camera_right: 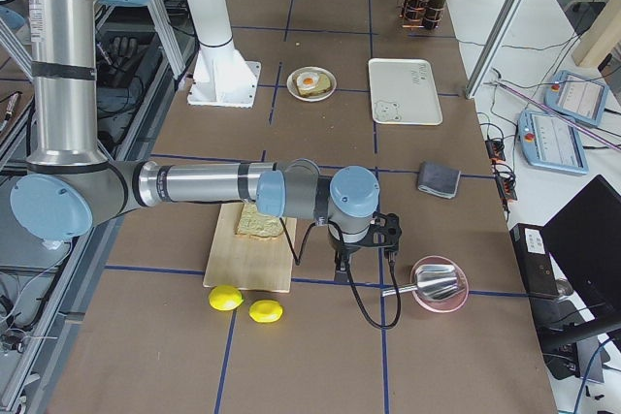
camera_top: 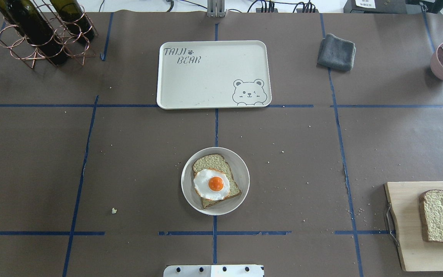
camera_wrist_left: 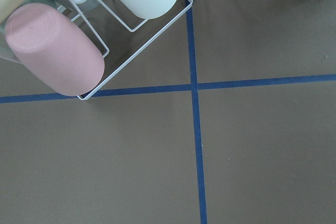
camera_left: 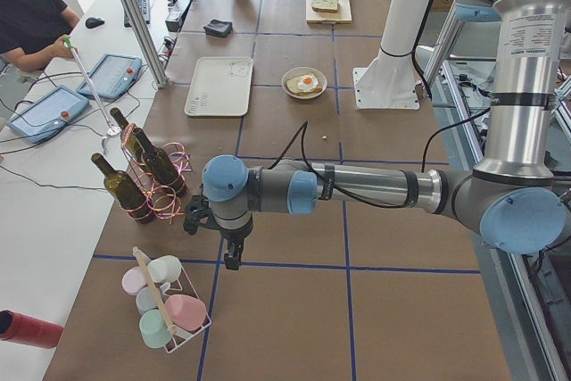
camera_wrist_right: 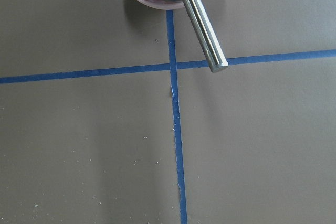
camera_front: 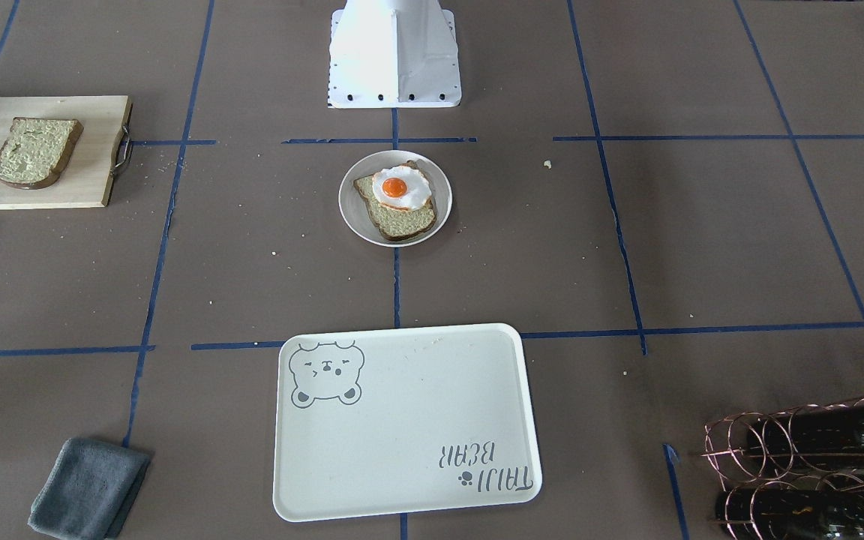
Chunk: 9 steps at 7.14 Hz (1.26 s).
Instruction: Make sandwich and place on tray
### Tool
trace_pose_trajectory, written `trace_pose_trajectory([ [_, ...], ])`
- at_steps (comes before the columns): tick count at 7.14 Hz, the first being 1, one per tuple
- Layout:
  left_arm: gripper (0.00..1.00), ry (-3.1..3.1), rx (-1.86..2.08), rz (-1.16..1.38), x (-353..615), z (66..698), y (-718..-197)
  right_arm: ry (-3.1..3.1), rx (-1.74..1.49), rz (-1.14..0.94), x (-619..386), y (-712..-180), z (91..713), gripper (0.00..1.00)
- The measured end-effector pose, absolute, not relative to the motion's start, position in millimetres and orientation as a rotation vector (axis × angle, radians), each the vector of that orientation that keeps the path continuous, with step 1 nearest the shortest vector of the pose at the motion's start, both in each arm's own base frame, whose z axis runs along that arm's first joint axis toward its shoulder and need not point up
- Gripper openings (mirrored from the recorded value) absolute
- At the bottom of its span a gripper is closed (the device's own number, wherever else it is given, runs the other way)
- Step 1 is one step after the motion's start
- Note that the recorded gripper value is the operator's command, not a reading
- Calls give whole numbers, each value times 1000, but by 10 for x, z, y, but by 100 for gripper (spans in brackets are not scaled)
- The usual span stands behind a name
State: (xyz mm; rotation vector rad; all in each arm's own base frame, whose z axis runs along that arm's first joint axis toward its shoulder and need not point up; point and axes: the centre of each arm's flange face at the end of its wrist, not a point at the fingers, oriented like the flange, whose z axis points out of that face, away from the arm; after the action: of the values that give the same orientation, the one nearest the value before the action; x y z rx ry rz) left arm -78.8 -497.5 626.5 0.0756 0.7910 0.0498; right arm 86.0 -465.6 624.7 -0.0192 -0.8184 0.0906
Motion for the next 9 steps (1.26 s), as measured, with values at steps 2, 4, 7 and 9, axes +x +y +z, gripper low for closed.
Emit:
trace_pose_trajectory([
  [2,100,791,84,53,-787,6228,-4996,-819,-17,94,864,-4673,6231,100],
  [4,100,789,153,88,-762,5877,-5225,-820,-13,101,861,-4721,6185,100],
  [7,100,792,402,291,-263,5158,-5648,-820,21,74,788,-4908,5990,100],
  [9,100,809,523,388,114,4856,-5742,-830,43,1,497,-5123,5719,100],
])
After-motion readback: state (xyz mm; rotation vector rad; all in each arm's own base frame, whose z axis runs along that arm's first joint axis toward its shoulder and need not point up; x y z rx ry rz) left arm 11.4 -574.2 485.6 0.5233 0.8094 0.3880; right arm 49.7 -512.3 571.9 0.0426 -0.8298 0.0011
